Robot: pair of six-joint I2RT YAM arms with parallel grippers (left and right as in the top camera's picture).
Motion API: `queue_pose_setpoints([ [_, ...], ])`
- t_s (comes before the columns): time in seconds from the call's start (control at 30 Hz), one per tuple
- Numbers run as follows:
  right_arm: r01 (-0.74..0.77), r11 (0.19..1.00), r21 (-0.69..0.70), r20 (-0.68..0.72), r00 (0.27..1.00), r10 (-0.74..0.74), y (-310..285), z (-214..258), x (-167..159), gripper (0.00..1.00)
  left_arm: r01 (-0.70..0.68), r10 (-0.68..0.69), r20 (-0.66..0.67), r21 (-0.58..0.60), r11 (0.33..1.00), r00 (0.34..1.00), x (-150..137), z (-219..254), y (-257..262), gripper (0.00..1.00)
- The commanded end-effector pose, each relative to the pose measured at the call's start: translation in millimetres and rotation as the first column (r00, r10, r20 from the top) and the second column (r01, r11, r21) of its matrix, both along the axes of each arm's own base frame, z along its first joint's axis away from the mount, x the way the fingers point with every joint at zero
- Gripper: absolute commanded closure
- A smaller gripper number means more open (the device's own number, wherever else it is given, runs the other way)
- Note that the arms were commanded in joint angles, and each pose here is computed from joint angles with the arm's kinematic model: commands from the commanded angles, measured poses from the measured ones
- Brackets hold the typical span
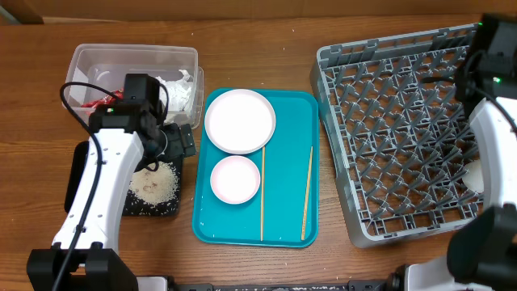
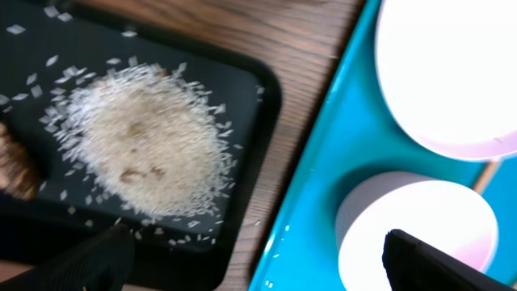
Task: Sort waste into correct bins and load items into the dishwasher
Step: 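Lift the grey bowl with right gripper and set it in the rack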
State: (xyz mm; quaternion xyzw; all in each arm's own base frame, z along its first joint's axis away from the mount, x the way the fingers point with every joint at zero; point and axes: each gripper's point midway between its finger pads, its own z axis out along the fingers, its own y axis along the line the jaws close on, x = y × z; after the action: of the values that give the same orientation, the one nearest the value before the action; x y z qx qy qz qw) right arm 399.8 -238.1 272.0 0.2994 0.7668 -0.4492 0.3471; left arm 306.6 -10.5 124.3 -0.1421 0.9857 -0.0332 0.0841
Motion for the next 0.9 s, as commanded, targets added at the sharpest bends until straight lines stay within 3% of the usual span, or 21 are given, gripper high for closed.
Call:
queue_pose_setpoints([
  [0.0, 0.079, 0.996, -0.037, -0.054, 0.995, -0.081, -22.7, -11.5, -5.2, 0.96, 0.081, -0.078, 0.038, -0.079, 0.994, 0.996, 3.3, 8.7, -8.8, 0.0],
  [0.23, 0.123, 0.992, 0.025, -0.088, 0.989, -0.121, -21.9, -62.5, 1.0, 0.96, 0.07, -0.068, 0.037, -0.064, 0.995, 0.997, 3.6, 8.4, -4.0, 0.0],
  [0.87, 0.123, 0.981, 0.147, -0.106, 0.988, -0.108, 10.4, -116.3, -8.1, 0.96, 0.07, -0.067, 0.038, -0.064, 0.995, 0.997, 3.6, 8.4, -4.0, 0.0],
])
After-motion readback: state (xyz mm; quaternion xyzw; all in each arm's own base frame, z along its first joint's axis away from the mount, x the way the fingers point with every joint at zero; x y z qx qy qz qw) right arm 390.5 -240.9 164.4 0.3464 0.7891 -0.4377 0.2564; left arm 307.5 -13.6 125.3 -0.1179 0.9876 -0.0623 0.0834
